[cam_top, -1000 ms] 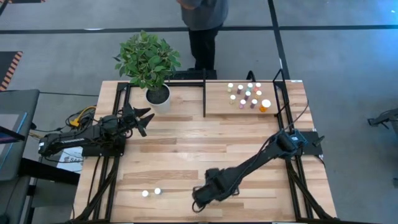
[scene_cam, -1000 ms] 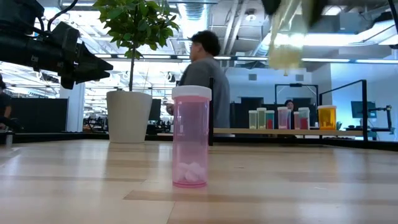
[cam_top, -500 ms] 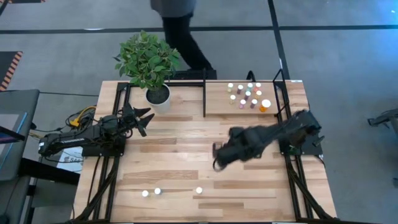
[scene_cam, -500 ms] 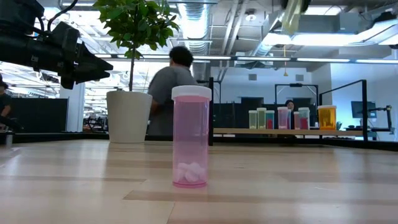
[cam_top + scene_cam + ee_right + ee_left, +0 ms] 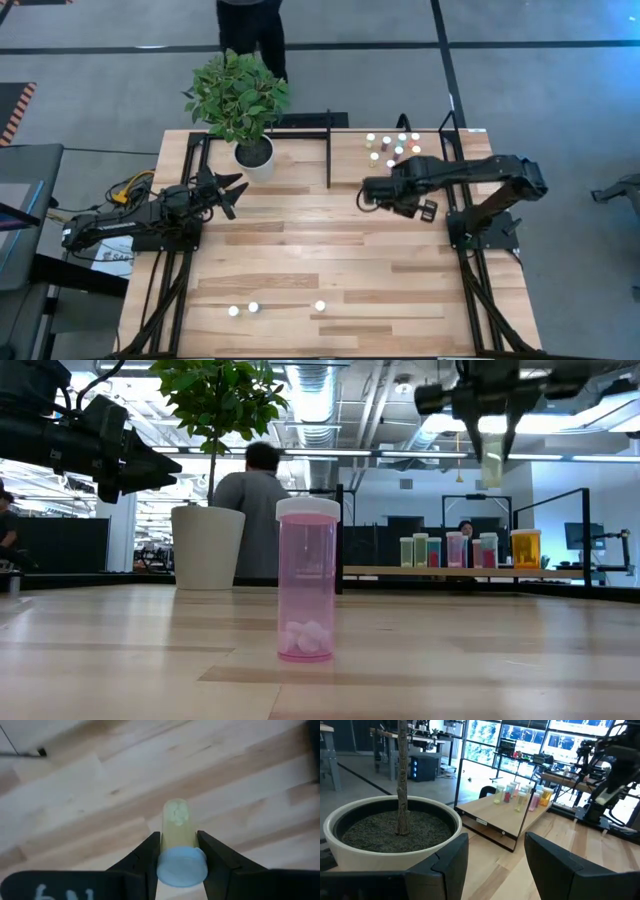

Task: Pick and place medicine bottles onto shelf by color
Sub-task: Put the right yellow pill bottle on the shelf

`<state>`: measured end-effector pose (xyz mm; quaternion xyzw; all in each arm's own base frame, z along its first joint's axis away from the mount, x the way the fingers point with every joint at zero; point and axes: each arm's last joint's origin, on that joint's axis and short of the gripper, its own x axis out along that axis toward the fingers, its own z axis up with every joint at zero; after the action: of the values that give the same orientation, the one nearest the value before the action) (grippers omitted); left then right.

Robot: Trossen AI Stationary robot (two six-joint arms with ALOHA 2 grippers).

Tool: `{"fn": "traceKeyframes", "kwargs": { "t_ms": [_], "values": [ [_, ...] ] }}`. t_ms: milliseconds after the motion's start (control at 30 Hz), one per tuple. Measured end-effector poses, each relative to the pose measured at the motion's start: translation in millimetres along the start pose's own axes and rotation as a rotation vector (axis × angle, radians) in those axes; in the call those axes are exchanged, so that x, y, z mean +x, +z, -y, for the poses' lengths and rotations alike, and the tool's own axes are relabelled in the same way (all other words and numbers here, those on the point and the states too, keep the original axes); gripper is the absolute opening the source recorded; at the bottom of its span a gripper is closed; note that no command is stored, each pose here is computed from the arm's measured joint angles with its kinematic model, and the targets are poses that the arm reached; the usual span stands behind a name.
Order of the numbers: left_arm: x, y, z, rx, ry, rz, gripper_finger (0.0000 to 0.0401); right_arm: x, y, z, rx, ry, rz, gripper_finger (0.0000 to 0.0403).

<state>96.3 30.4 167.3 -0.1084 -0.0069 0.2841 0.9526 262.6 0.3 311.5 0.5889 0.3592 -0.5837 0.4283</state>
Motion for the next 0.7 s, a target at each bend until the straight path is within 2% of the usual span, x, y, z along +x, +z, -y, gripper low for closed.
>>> {"fn": "traceKeyframes", "kwargs": {
  "t_ms": [300,467,700],
  "values": [
    [0.0,-0.1,0.0,0.0,0.0,0.0,0.0181,22.4,50.4,-22.6,0.192,-0.017,0.017,0.0134],
    [0.0,0.0,0.0,0.0,0.0,0.0,0.0181,25.2,89.9,-34.2,0.276,0.043,0.015,0.0134],
    [0.0,0.0,0.0,0.0,0.0,0.0,0.0181,21.6,147.0,-28.1,0.46,0.072,-0.01,0.0134]
  ]
}}
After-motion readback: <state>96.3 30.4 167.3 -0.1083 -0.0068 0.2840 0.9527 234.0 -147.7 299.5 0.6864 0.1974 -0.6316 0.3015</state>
